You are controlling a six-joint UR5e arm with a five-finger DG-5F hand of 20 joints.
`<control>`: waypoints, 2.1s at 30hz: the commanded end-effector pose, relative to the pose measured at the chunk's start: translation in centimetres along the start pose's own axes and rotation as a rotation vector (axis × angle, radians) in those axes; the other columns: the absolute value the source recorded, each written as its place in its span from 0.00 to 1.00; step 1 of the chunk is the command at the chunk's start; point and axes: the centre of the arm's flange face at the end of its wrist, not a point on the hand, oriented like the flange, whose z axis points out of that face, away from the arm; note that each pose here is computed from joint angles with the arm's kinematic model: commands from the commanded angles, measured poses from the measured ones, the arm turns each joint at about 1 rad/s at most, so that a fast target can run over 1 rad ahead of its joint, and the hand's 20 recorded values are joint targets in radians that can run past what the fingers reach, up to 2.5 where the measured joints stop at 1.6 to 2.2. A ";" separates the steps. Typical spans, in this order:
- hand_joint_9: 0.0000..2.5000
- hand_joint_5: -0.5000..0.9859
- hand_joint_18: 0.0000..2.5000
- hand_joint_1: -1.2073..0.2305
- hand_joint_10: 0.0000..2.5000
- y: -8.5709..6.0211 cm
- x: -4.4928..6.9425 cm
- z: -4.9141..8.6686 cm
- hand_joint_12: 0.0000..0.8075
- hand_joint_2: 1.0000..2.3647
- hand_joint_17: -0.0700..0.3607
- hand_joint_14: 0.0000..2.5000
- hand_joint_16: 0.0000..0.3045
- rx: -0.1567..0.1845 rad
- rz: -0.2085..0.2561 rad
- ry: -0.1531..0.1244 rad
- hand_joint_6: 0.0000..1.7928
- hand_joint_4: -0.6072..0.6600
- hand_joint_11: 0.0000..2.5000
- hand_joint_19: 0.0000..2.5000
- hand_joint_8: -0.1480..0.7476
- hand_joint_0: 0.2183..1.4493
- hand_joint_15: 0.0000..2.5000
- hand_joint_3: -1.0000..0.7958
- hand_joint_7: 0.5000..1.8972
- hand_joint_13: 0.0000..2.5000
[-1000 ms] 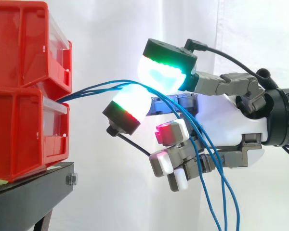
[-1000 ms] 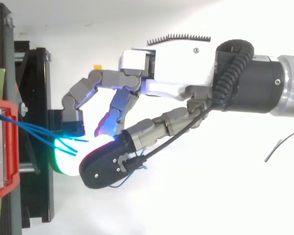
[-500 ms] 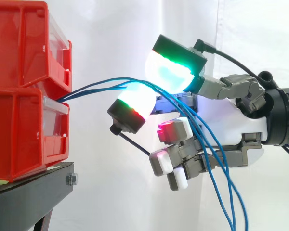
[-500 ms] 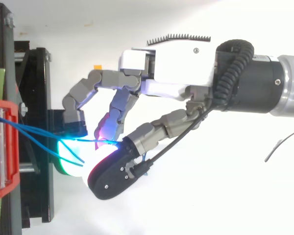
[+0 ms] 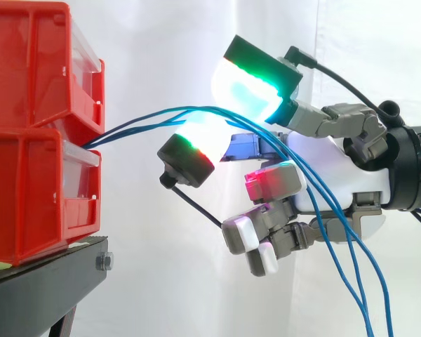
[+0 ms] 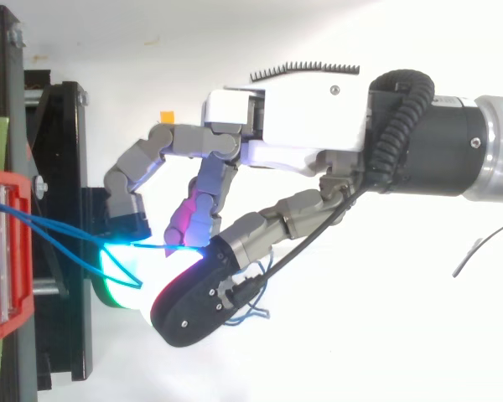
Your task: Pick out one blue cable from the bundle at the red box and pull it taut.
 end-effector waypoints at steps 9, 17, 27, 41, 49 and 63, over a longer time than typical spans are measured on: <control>0.54 0.30 0.33 0.26 0.01 0.1 0.1 0.0 0.36 0.00 0.38 0.01 0.13 0.000 0.000 0.002 0.50 0.34 0.33 0.33 0.42 0.32 0.28 0.28 0.38 0.41; 0.52 0.29 0.31 0.38 0.01 0.1 0.2 0.0 0.37 0.00 0.40 0.01 0.15 0.000 0.000 0.002 0.46 0.30 0.31 0.33 0.39 0.28 0.28 0.29 0.28 0.40; 0.51 0.31 0.31 0.41 0.01 0.1 0.1 0.0 0.38 0.00 0.41 0.01 0.16 0.000 0.000 0.000 0.39 0.31 0.30 0.32 0.39 0.25 0.27 0.28 0.37 0.40; 0.54 0.33 0.34 0.33 0.01 0.2 0.1 0.0 0.41 0.00 0.45 0.01 0.18 0.000 -0.002 -0.001 0.35 0.33 0.28 0.31 0.42 0.16 0.26 0.28 0.47 0.42; 0.54 0.34 0.34 0.38 0.01 0.1 0.1 0.0 0.42 0.00 0.46 0.01 0.19 0.002 -0.002 -0.001 0.33 0.33 0.27 0.31 0.43 0.14 0.26 0.28 0.49 0.42; 0.49 0.31 0.29 0.35 0.01 0.1 0.2 0.0 0.38 0.00 0.42 0.01 0.16 0.007 -0.003 0.002 0.36 0.32 0.29 0.32 0.39 0.21 0.27 0.28 0.44 0.39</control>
